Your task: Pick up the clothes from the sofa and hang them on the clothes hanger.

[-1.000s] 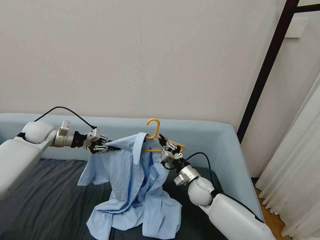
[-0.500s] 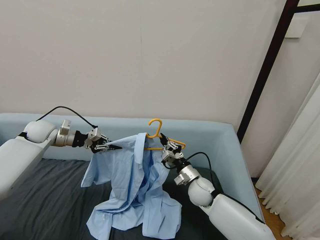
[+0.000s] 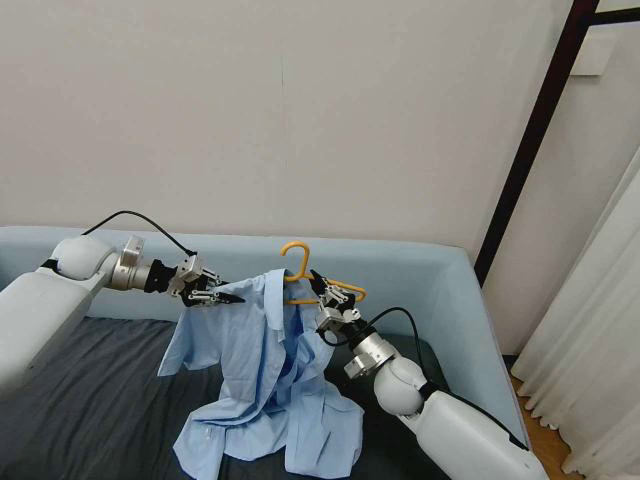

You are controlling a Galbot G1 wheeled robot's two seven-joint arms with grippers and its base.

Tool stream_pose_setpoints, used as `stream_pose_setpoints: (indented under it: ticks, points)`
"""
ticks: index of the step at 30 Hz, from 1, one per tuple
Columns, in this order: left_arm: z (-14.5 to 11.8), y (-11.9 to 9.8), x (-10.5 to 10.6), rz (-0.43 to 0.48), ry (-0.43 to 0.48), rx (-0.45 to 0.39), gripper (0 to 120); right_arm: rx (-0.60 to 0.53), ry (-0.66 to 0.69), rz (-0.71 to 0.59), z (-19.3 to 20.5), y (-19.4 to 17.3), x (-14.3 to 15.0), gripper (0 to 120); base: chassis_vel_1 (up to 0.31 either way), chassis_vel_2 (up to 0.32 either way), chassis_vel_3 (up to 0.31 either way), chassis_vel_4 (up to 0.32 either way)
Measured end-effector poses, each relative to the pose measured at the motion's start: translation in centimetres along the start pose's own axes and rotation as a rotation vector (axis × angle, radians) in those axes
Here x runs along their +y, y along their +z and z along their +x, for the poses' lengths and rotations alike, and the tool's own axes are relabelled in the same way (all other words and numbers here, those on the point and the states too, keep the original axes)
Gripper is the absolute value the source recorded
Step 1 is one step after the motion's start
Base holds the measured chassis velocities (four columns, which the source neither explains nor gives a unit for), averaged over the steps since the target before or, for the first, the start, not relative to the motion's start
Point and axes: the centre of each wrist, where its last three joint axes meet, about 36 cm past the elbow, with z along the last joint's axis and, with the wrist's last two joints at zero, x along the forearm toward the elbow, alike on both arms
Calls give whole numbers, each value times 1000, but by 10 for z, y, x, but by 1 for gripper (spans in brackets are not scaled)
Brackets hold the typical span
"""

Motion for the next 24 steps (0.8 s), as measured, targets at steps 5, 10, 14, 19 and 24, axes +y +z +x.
stream_pose_setpoints:
  ticks: [5, 10, 14, 19, 24]
  points:
    - [-1, 0, 0, -2, 3, 9, 57, 3, 4, -1, 0, 1, -1, 5, 0, 0, 0, 0]
    - [0, 1, 0, 0, 1, 19, 59, 9, 15, -3, -2, 2, -4, 5, 0, 0, 0, 0]
    - [3, 3, 0, 3, -3, 24, 44, 15, 19, -1, -2, 4, -5, 5, 0, 0, 0, 0]
    - [6, 5, 1, 10, -12, 25, 26, 20, 24, -8, -3, 4, -5, 5, 0, 0, 0, 0]
    - [5, 7, 2, 13, -14, 23, 8, 18, 27, -11, -2, 2, -3, 5, 0, 0, 0, 0]
